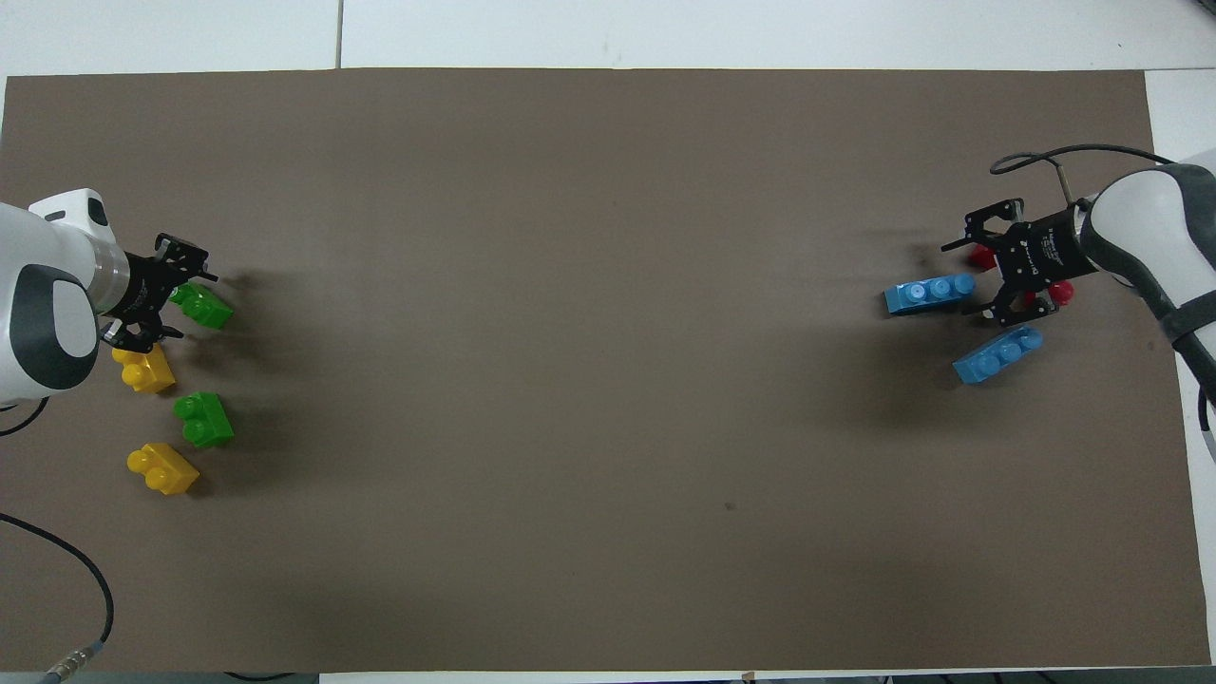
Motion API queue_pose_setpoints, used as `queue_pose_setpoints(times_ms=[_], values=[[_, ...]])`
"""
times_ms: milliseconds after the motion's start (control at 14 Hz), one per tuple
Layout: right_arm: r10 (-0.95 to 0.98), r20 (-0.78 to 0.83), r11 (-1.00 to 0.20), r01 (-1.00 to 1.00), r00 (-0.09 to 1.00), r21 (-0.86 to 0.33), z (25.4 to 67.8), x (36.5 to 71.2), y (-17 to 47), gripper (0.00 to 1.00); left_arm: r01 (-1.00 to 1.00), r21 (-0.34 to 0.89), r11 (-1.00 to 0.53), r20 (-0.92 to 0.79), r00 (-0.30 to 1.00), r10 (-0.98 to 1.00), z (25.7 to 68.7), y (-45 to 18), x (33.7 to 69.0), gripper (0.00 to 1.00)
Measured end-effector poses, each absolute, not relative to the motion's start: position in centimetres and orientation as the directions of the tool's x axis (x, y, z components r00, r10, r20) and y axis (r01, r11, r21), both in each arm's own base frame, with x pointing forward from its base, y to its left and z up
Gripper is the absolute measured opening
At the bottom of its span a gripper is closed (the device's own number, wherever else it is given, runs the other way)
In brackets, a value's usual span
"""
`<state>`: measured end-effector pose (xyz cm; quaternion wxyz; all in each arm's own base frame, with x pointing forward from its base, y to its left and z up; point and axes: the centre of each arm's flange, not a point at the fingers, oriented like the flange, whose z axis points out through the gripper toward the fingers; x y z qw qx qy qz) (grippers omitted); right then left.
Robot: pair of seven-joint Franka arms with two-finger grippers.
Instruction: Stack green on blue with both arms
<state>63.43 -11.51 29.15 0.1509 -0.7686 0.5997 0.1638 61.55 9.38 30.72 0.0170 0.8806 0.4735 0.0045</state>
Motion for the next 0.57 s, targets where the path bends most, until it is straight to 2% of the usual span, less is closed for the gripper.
queue_pose_setpoints(times_ms=[143, 214, 286, 357, 429, 500, 571], values=[[-0.876, -0.429, -0.23, -0.972, 0.223, -0.036, 28.79, 63.3, -11.57, 0.9, 0.836, 0.034, -0.547, -0.008, 0.548, 0.837, 30.69, 9.65, 61.52, 0.78], [-0.876, -0.428, -0.23, -0.973, 0.223, -0.036, 28.74, 63.27, -11.57, 0.9, 0.839, 0.033, -0.544, -0.008, 0.544, 0.839, 30.67, 9.92, 61.47, 0.76], [-0.876, -0.428, -0.23, -0.973, 0.223, -0.036, 28.73, 63.27, -11.57, 0.9, 0.841, 0.033, -0.541, -0.008, 0.541, 0.841, 30.67, 10.15, 61.44, 0.7], [-0.876, -0.428, -0.23, -0.973, 0.223, -0.036, 28.73, 63.27, -11.57, 0.9, 0.842, 0.034, -0.539, -0.008, 0.54, 0.842, 30.69, 10.27, 61.44, 0.7], [-0.876, -0.428, -0.23, -0.973, 0.223, -0.036, 28.73, 63.27, -11.56, 0.83, 0.842, 0.035, -0.539, -0.007, 0.539, 0.842, 30.73, 10.29, 61.47, 0.62], [-0.876, -0.429, -0.23, -0.973, 0.223, -0.036, 28.72, 63.27, -11.54, 0.71, 0.841, 0.035, -0.539, -0.007, 0.54, 0.842, 30.78, 10.27, 61.5, 0.5], [-0.875, -0.429, -0.232, -0.972, 0.225, -0.037, 28.72, 63.27, -11.52, 0.7, 0.841, 0.036, -0.54, -0.006, 0.541, 0.841, 30.81, 10.24, 61.53, 0.35]])
